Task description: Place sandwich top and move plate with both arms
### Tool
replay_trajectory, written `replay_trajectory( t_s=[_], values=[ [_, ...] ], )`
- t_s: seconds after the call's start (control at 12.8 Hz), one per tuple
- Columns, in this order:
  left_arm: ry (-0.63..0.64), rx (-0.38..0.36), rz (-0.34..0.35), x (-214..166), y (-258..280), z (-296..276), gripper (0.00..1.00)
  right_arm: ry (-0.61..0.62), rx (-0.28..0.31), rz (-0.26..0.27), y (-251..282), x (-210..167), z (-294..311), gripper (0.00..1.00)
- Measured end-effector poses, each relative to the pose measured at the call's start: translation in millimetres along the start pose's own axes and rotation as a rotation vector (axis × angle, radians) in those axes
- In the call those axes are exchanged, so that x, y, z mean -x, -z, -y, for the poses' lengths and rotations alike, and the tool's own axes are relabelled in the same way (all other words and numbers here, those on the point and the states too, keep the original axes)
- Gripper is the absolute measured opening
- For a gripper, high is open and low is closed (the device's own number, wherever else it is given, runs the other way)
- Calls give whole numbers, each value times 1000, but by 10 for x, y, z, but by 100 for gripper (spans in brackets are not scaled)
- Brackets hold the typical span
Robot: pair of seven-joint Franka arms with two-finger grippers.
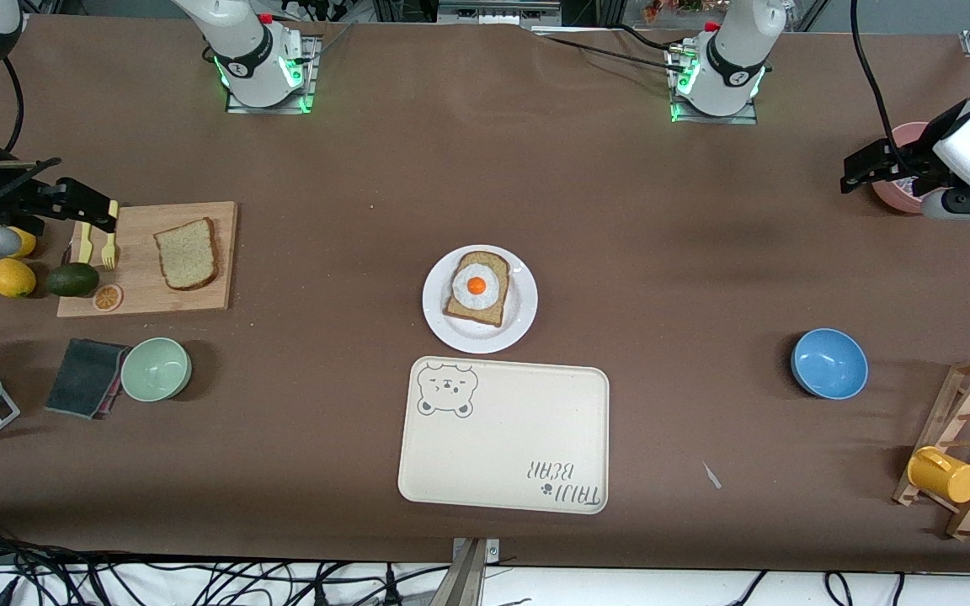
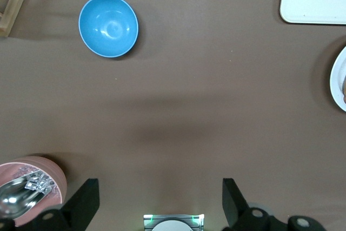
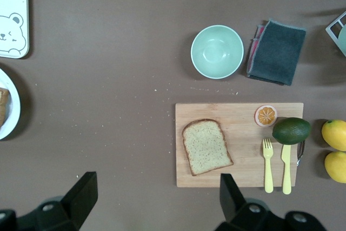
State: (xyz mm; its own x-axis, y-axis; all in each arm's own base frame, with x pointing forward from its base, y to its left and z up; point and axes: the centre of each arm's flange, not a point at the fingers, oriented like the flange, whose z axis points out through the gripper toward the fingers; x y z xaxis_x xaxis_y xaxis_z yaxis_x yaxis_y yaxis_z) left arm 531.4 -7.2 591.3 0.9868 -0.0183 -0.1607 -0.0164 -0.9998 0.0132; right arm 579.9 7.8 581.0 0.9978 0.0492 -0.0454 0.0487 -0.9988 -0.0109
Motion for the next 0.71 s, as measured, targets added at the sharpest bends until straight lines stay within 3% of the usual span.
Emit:
replay_trajectory(
  t_s=[0.31, 0.55, 0.71],
  values=[
    [0, 0, 0, 0, 0, -1, 100, 2, 0, 4, -21, -7, 9, 100],
    [-1, 0, 0, 0, -1, -3, 100, 19, 7, 58, -320, -106, 71, 100],
    [-1, 0, 0, 0, -1, -6, 100, 75, 85, 108, -609, -213, 285, 100]
  ],
)
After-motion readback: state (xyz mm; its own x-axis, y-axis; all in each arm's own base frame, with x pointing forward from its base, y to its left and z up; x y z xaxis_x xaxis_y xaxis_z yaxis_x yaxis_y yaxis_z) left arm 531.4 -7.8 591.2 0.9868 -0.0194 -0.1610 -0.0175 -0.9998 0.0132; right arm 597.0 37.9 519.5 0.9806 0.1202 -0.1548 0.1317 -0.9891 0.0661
